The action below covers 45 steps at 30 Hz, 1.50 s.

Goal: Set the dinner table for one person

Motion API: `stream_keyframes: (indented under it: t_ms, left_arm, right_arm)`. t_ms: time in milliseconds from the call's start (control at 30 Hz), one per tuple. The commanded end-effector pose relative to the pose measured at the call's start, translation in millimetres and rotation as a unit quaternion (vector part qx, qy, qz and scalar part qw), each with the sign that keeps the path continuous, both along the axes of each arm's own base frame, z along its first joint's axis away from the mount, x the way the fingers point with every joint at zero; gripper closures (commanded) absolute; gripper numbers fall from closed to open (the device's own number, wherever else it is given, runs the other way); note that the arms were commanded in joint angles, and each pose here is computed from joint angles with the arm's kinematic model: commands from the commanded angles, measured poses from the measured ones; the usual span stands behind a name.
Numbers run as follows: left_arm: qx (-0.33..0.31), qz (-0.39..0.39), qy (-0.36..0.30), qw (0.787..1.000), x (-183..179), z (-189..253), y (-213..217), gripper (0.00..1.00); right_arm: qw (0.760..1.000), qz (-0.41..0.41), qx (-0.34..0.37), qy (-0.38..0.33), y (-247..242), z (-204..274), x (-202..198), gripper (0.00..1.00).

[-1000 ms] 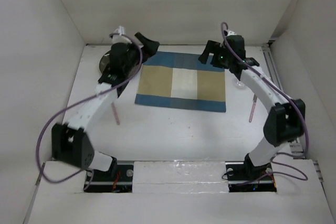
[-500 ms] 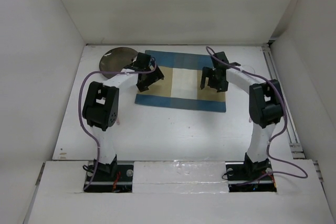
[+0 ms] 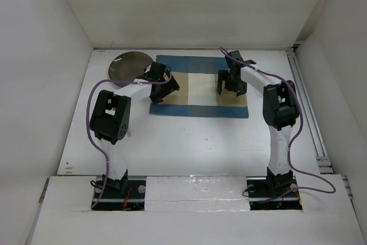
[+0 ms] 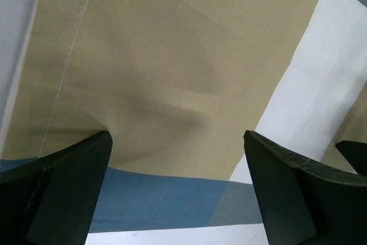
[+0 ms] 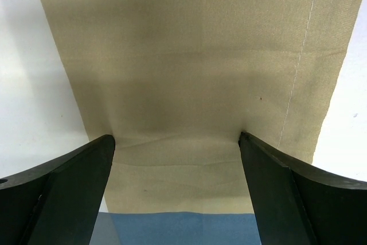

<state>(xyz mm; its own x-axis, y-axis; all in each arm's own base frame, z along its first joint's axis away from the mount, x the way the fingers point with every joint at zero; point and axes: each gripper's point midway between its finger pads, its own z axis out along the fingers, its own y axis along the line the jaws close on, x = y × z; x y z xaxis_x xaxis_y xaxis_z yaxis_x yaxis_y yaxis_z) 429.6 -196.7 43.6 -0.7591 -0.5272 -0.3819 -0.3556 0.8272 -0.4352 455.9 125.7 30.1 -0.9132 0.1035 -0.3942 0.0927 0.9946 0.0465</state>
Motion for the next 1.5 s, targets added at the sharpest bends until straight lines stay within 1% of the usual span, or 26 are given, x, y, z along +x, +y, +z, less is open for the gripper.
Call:
stream_keyframes:
  t_ms: [0, 200, 233, 367, 600, 633, 700, 800, 833, 933, 1067, 1133, 1233, 1267, 1300, 1400, 1433, 1467]
  left_arm:
    - [0.009, -0.003, 0.042, 0.999, -14.7, -25.1, 0.6, 0.00]
    - [0.009, -0.003, 0.041, 0.999, -16.5, -22.7, 1.3, 0.00]
    - [0.009, -0.003, 0.041, 0.999, -16.5, -22.7, 1.3, 0.00]
    - [0.007, -0.003, 0.037, 0.999, -13.7, -19.7, 0.2, 0.00]
    - [0.004, -0.003, 0.028, 1.000, -10.1, -12.5, -1.2, 0.00]
    - [0.005, -0.003, 0.032, 0.999, -12.0, -13.5, -0.4, 0.00]
    - [0.009, -0.004, 0.024, 1.000, -6.4, -7.0, -0.6, 0.00]
    - [0.002, -0.011, 0.012, 1.000, -3.5, 4.5, -3.5, 0.00]
    - [-0.002, -0.011, 0.002, 1.000, -2.3, 14.1, -4.0, 0.00]
    - [-0.008, -0.014, -0.006, 1.000, -2.1, 22.8, -5.8, 0.00]
    - [-0.011, -0.010, -0.029, 0.999, 7.4, 48.3, -6.9, 0.00]
    - [-0.005, -0.011, -0.033, 0.999, 10.4, 54.9, -6.0, 0.00]
    - [0.002, -0.003, -0.061, 0.998, 19.8, 76.9, -2.8, 0.00]
    - [0.001, 0.000, -0.074, 0.997, 22.8, 87.5, -2.2, 0.00]
    - [0.001, 0.000, -0.074, 0.997, 22.8, 87.6, -2.2, 0.00]
    - [-0.002, 0.002, -0.091, 0.996, 26.4, 106.2, 2.4, 0.00]
    - [-0.003, 0.008, -0.095, 0.995, 25.4, 114.4, 8.4, 0.00]
    - [0.006, 0.019, -0.107, 0.994, 27.2, 121.9, 14.4, 0.00]
  right_arm:
    - [1.000, 0.001, -0.015, 0.007, -3.9, -2.3, 4.9, 0.05]
    - [1.000, 0.005, -0.014, 0.000, -0.9, 2.3, 17.0, 0.05]
    - [1.000, 0.001, -0.016, 0.006, -5.5, -4.1, 17.1, 0.05]
    - [1.000, 0.001, -0.017, 0.008, -5.2, -4.0, 18.2, 0.05]
    - [1.000, 0.001, -0.017, 0.008, -4.4, -2.6, 21.2, 0.05]
    - [1.000, 0.000, -0.014, -0.002, -4.4, 2.9, 21.1, 0.05]
    - [1.000, 0.002, -0.009, -0.003, -2.9, 2.0, 19.4, 0.05]
    - [1.000, 0.002, -0.004, -0.022, -2.5, 11.0, 21.1, 0.05]
    - [1.000, -0.002, -0.002, -0.022, -2.1, 11.0, 21.1, 0.05]
    - [1.000, 0.000, 0.005, -0.030, 0.2, 16.0, 23.5, 0.05]
    - [0.999, -0.006, 0.007, -0.037, 4.1, 22.0, 23.5, 0.05]
    - [0.999, -0.007, 0.012, -0.047, 8.7, 33.6, 21.6, 0.05]
    - [0.996, -0.011, 0.026, -0.083, 10.7, 54.1, 27.2, 0.05]
    - [0.995, -0.015, 0.032, -0.097, 11.3, 65.3, 28.1, 0.05]
    - [0.995, -0.015, 0.032, -0.097, 11.3, 65.4, 28.1, 0.05]
    - [0.991, -0.022, 0.039, -0.128, 10.4, 91.2, 31.2, 0.05]
    - [0.986, -0.017, 0.050, -0.160, 16.5, 118.3, 32.8, 0.05]
    - [0.983, 0.000, 0.051, -0.177, 23.5, 130.1, 29.1, 0.05]
